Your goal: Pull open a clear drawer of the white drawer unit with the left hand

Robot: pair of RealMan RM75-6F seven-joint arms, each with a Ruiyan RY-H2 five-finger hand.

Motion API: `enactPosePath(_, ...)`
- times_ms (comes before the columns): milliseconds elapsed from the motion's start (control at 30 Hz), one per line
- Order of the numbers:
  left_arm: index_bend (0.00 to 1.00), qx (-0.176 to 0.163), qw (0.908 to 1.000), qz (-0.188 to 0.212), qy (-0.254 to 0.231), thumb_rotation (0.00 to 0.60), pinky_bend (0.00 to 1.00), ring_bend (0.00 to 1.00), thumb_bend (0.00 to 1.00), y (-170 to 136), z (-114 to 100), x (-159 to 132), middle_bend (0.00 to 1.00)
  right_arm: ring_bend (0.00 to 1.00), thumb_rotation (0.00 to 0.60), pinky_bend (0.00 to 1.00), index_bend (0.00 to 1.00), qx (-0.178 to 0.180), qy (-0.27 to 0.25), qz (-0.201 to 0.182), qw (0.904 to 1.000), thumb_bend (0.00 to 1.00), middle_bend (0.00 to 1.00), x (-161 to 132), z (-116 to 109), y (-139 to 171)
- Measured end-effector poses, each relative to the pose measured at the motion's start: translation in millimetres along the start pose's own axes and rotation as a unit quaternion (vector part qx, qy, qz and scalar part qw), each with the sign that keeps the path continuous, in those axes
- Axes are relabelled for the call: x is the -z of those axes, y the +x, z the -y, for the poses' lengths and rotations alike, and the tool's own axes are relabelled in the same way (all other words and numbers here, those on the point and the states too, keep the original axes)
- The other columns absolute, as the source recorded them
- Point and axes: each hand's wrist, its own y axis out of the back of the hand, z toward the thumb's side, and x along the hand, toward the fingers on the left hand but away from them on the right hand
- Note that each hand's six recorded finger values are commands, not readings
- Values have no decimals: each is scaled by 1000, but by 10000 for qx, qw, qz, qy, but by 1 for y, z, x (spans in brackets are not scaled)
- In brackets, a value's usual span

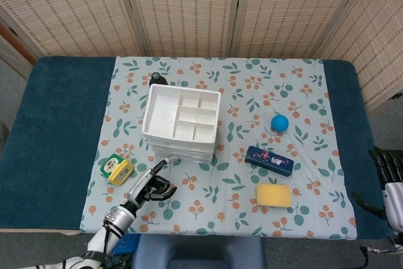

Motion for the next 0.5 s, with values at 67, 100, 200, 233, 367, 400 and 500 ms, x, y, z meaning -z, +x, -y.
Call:
enactPosePath(67, 138, -66, 9997, 38, -231, 600, 1000, 1000, 344, 5, 5, 1, 943, 0, 600, 7, 17, 0, -4, 27, 10000, 204, 36, 1, 0, 1)
enactPosePath(100, 138, -107, 9992, 60, -380, 600, 1000, 1000, 344, 7, 8, 1, 943, 0, 600, 7, 17, -5, -9, 32, 10000, 204, 36, 1, 1, 1)
enactPosePath(200, 138, -189, 9972, 115, -718, 600, 1000, 1000, 343, 14, 15, 2, 943, 0, 600, 7, 17, -19, -18, 41, 10000, 204, 36, 1, 2, 2)
enactPosePath(233, 138, -213, 9964, 132, -811, 600, 1000, 1000, 344, 16, 17, 2, 943, 0, 600, 7, 16, -18, -16, 45, 10000, 204, 36, 1, 2, 2)
enactPosePath(367, 141, -279, 9935, 187, -1091, 600, 1000, 1000, 344, 23, 18, 2, 943, 0, 600, 7, 17, -1, -7, 54, 10000, 205, 36, 2, 1, 2)
enactPosePath(400, 142, -295, 9924, 200, -1176, 600, 1000, 1000, 344, 24, 19, 2, 943, 0, 600, 7, 16, 3, -7, 59, 10000, 204, 36, 2, 0, 2)
enactPosePath(500, 144, -320, 9898, 200, -1374, 600, 1000, 1000, 344, 29, 20, 2, 943, 0, 600, 7, 13, -19, -6, 76, 10000, 204, 36, 3, 1, 3)
